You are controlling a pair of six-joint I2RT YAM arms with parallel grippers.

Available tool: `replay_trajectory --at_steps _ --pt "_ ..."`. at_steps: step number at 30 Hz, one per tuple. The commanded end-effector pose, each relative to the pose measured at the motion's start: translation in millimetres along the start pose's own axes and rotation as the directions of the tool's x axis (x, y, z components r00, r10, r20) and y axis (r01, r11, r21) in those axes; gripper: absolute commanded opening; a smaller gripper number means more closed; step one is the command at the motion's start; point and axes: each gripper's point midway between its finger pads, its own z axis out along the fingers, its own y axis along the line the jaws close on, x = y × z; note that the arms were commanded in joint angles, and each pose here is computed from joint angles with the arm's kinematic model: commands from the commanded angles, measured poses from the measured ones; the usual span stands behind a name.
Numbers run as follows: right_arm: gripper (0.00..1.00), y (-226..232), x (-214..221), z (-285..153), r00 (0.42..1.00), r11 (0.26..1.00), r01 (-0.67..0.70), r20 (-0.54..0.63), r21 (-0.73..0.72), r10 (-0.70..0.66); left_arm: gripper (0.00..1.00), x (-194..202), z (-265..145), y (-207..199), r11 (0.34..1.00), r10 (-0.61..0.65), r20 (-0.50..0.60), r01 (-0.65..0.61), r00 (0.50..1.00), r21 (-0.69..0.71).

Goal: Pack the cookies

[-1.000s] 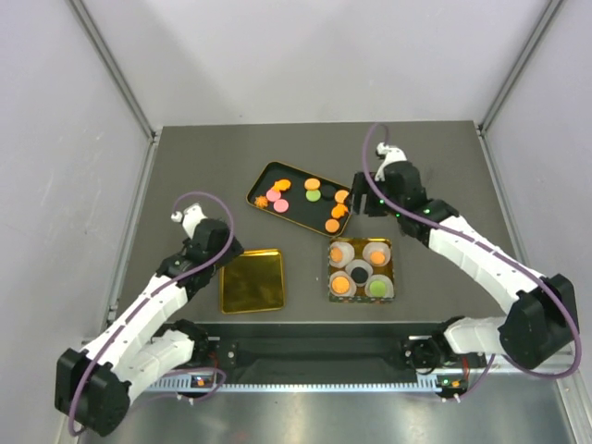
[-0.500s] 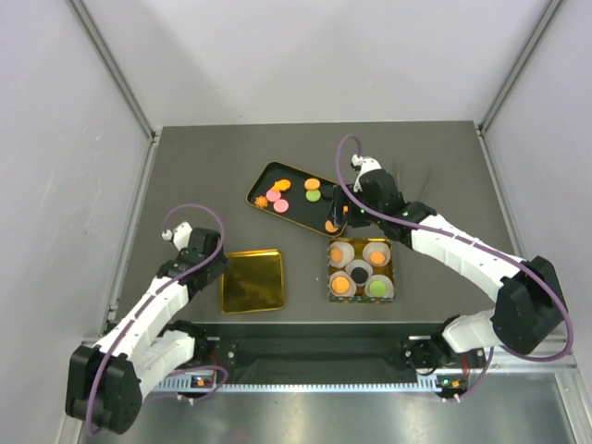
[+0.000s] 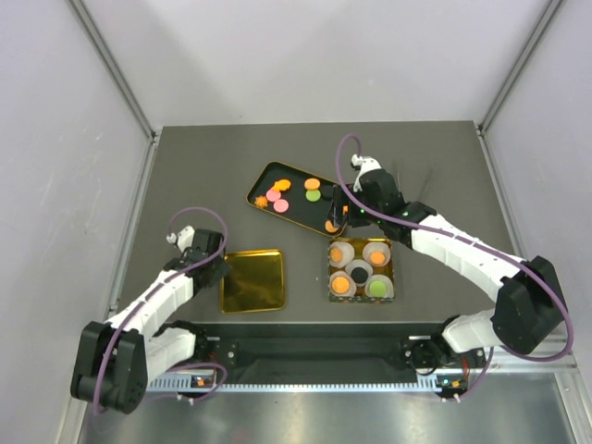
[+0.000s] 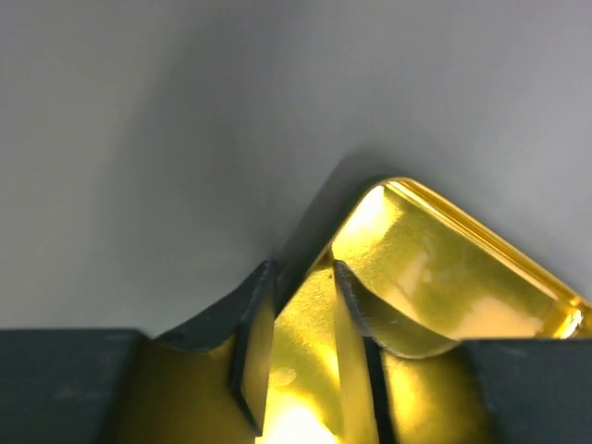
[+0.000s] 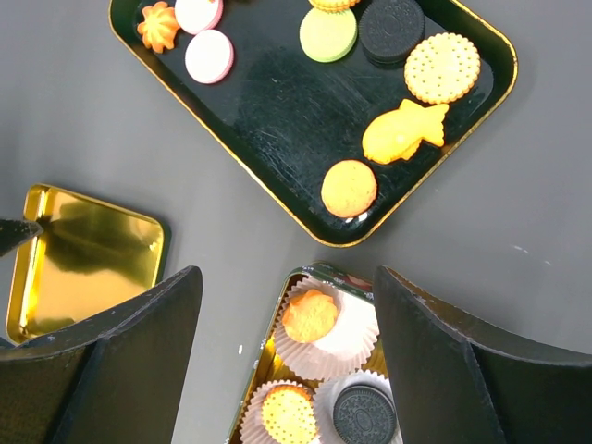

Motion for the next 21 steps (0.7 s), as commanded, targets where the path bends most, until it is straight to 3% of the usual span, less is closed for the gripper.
replay_trajectory --at_steps 1,15,21 --pt "0.74 15 -16 -11 0.998 0.999 0.017 0.061 -0.048 -0.014 0.32 1 6 -5 1.000 -0.009 -0.001 0.009 1.000 0.027" --pt "0.74 16 -12 -13 0.998 0.998 0.010 0.056 -0.065 -0.006 0.00 -5 -7 -21 0.993 0.087 -0.034 -0.084 0.996 0.083" --pt "0.74 30 -10 -13 0.999 0.992 0.036 0.033 -0.123 -0.032 0.00 -13 -29 -44 0.973 0.139 -0.038 -0.129 0.990 0.194"
